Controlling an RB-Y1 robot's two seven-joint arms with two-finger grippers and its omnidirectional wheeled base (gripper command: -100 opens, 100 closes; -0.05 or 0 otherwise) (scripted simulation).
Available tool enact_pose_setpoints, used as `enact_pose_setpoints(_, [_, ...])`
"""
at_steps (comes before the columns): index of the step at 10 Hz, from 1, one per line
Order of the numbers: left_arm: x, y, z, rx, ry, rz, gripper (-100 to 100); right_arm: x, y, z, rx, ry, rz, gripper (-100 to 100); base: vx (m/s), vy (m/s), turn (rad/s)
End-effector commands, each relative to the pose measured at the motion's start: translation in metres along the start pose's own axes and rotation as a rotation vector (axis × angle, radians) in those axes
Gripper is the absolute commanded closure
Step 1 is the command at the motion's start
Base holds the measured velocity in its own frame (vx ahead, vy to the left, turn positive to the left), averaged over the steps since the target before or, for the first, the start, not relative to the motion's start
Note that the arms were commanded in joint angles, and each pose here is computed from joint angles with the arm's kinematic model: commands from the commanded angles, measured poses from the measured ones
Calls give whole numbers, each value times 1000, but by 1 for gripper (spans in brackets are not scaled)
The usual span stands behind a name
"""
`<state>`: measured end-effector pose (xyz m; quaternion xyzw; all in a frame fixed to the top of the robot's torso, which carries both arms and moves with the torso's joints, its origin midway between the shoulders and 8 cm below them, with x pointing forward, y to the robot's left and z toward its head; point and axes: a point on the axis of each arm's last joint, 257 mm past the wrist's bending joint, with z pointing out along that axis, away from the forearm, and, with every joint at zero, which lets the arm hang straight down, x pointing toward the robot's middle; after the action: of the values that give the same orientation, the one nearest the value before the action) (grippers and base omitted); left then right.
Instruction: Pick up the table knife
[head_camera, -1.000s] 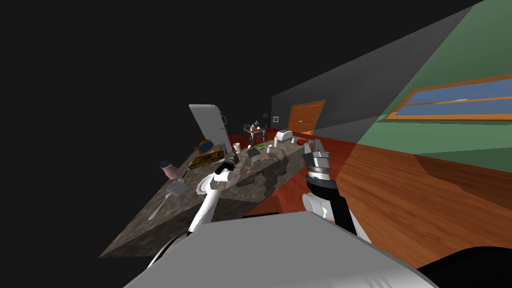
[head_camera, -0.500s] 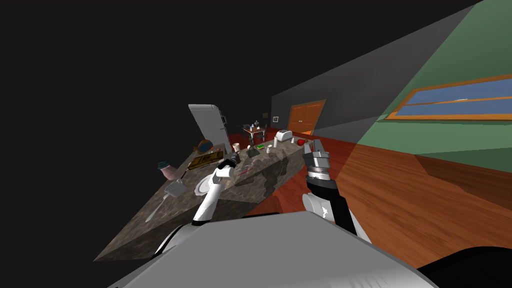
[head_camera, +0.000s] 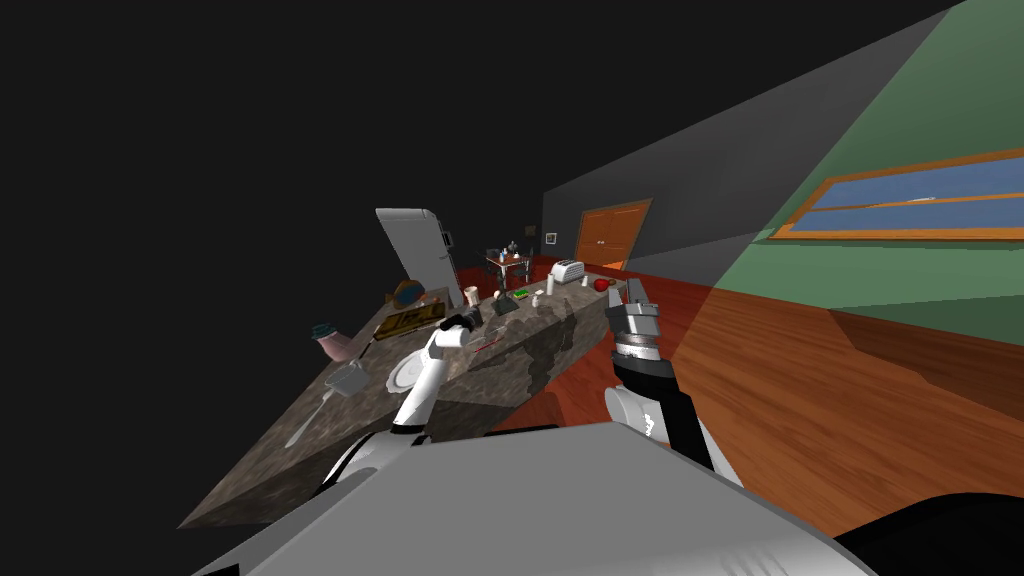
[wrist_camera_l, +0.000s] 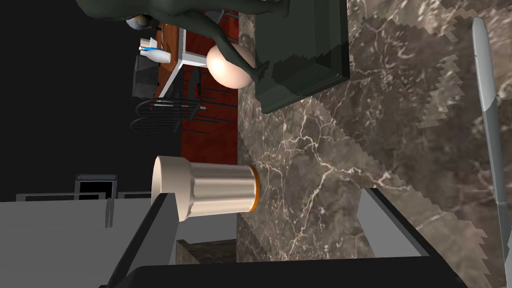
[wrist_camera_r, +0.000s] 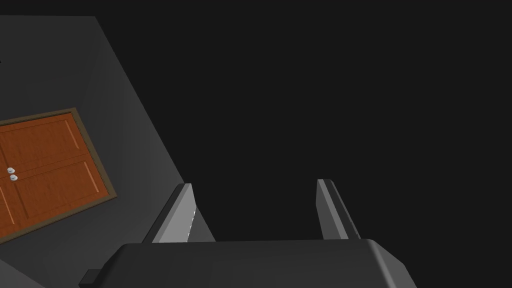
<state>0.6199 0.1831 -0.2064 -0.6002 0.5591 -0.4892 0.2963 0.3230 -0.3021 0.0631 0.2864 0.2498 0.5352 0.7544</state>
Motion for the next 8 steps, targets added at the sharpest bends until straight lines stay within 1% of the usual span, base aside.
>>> enact_pose_setpoints(1, [-1,11,5,-53,-9,-13,-100,0,0,0,0,0,0,0,13,-19,-4])
enact_pose_setpoints(2, [0,9,12,-83,-12,-35,-100,0,0,0,0,0,0,0,11,-23,-8])
enact_pose_setpoints(3, [-2,17,12,-111,-19,-36,-100,0,0,0,0,0,0,0,11,-21,-6])
enact_pose_setpoints(4, [-3,21,12,-124,-22,-36,-100,0,0,0,0,0,0,0,8,-10,0])
enact_pose_setpoints(5, [-2,22,18,-164,-30,-58,-100,0,0,0,0,0,0,0,15,-16,-9])
enact_pose_setpoints(6, [-5,31,17,-195,-38,-59,-100,0,0,0,0,0,0,0,12,-17,-7])
enact_pose_setpoints(7, [-5,29,22,-222,-46,-82,-100,0,0,0,0,0,0,0,13,-24,-8])
enact_pose_setpoints(8, [-7,39,21,-257,-55,-84,-100,0,0,0,0,0,0,0,13,-21,-9])
